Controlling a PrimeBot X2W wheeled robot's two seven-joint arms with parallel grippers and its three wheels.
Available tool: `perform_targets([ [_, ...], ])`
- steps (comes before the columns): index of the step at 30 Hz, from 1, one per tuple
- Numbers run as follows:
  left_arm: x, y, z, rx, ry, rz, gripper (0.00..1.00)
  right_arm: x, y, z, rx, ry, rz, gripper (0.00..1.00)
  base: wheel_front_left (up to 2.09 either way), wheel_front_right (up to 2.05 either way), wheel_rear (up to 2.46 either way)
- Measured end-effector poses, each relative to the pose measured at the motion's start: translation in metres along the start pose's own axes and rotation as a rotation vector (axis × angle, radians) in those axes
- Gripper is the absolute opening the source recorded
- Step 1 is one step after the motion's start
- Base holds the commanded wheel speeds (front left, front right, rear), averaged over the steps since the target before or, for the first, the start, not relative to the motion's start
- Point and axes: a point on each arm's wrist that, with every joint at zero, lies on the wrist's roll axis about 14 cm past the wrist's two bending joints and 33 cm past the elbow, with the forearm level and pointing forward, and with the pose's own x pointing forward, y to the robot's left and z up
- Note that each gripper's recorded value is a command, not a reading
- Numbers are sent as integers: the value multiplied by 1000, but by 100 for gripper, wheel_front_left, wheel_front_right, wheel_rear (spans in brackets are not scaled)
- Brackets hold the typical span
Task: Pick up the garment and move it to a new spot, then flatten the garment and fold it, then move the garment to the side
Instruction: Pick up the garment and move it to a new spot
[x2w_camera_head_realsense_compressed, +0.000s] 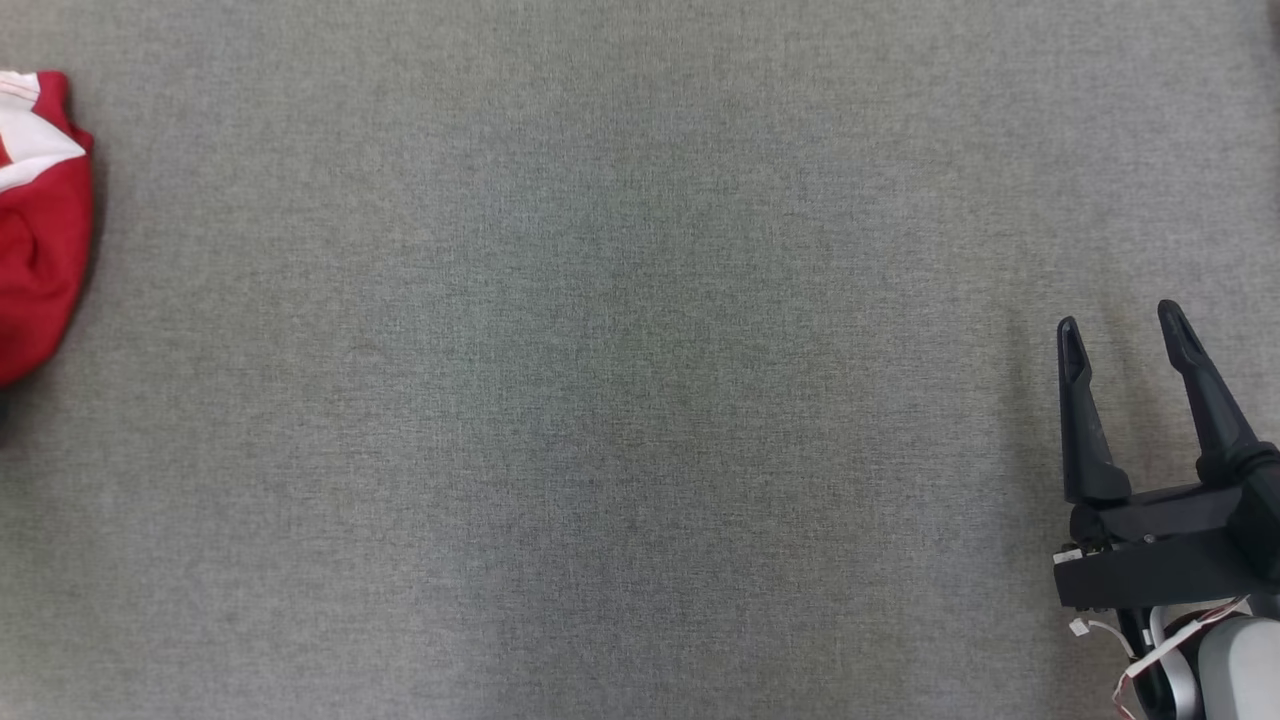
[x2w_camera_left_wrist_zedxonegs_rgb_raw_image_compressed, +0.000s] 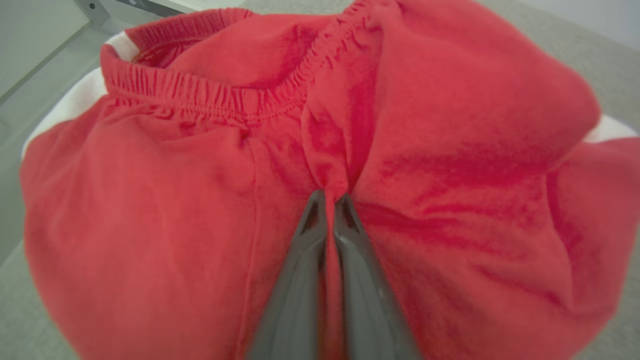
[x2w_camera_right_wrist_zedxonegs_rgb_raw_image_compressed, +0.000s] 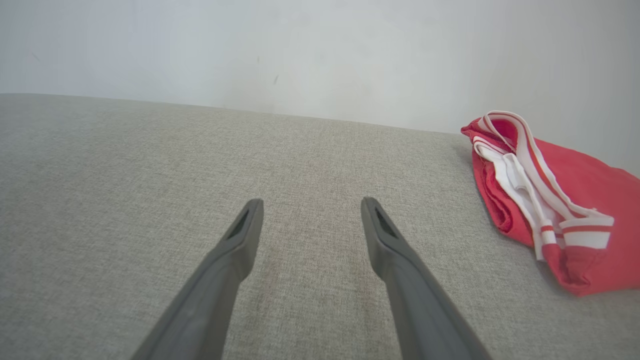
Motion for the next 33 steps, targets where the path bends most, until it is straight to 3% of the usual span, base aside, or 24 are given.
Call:
perform_targets([
  [4, -5, 3, 14, 14, -68, 4, 0, -2, 2, 5, 7, -14, -2, 100, 0, 0, 0],
  [11, -26, 4, 89, 62, -319, -10, 0, -8, 11, 15, 38, -48, 4, 100, 0, 0, 0],
  [19, -74, -39, 197, 126, -632, -126, 0, -18, 20, 31, 92, -102, 1, 100, 0, 0, 0],
  [26, -130, -126, 273, 205, -851, -323, 0, -35, 13, 35, 131, -128, -50, 100, 0, 0, 0],
  [33, -193, -253, 286, 254, -956, -631, 0, -61, -11, 29, 158, -122, -147, 100, 0, 0, 0],
])
